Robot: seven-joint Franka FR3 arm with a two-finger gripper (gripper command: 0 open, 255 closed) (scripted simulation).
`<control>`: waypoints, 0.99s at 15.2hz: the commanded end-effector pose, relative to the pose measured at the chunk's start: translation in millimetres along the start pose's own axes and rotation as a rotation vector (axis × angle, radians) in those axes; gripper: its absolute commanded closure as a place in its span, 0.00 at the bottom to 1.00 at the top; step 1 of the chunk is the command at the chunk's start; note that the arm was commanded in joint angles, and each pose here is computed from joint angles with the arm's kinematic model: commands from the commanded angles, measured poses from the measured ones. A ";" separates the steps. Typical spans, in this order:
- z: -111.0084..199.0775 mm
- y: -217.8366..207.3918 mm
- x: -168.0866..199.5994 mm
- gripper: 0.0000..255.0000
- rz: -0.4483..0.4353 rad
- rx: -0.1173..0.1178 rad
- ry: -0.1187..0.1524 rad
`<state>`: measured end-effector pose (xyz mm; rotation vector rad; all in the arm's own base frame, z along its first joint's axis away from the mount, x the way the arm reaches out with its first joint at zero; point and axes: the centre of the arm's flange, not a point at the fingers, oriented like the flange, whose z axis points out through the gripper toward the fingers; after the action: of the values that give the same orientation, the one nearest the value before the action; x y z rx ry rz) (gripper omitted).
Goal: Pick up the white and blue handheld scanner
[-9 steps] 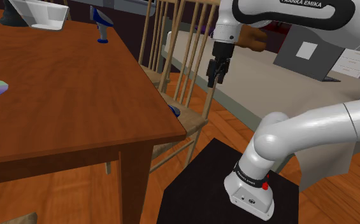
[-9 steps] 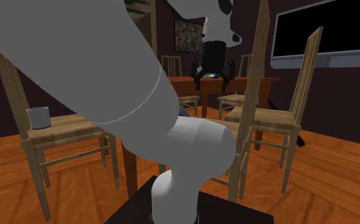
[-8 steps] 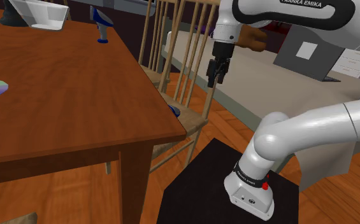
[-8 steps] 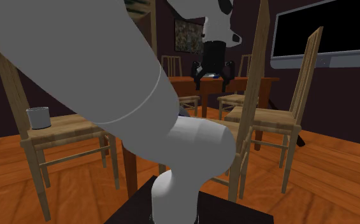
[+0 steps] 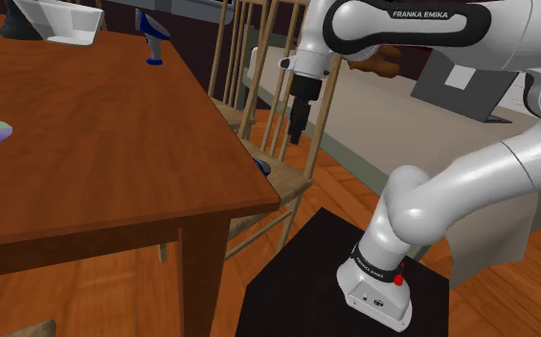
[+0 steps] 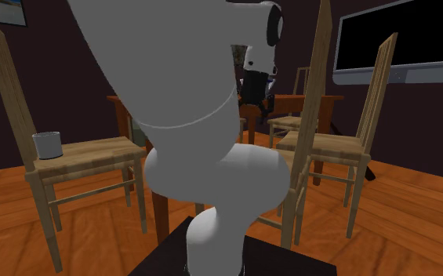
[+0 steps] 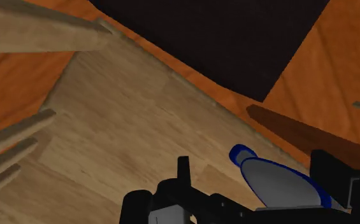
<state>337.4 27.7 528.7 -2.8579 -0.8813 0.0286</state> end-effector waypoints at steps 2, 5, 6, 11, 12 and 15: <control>18.3 -13.1 27.8 0.00 -0.280 0.039 0.037; 34.6 -31.7 50.3 0.00 -0.547 0.079 0.071; 39.7 -39.3 56.7 0.00 -0.636 0.092 0.082; 63.6 -41.0 59.8 0.00 -0.690 0.101 0.089; 68.8 -40.2 59.6 0.00 -0.690 0.101 0.089; 82.2 -38.2 59.3 0.00 -0.690 0.101 0.089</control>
<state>359.1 102.8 458.0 -2.2968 -1.7217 -0.1258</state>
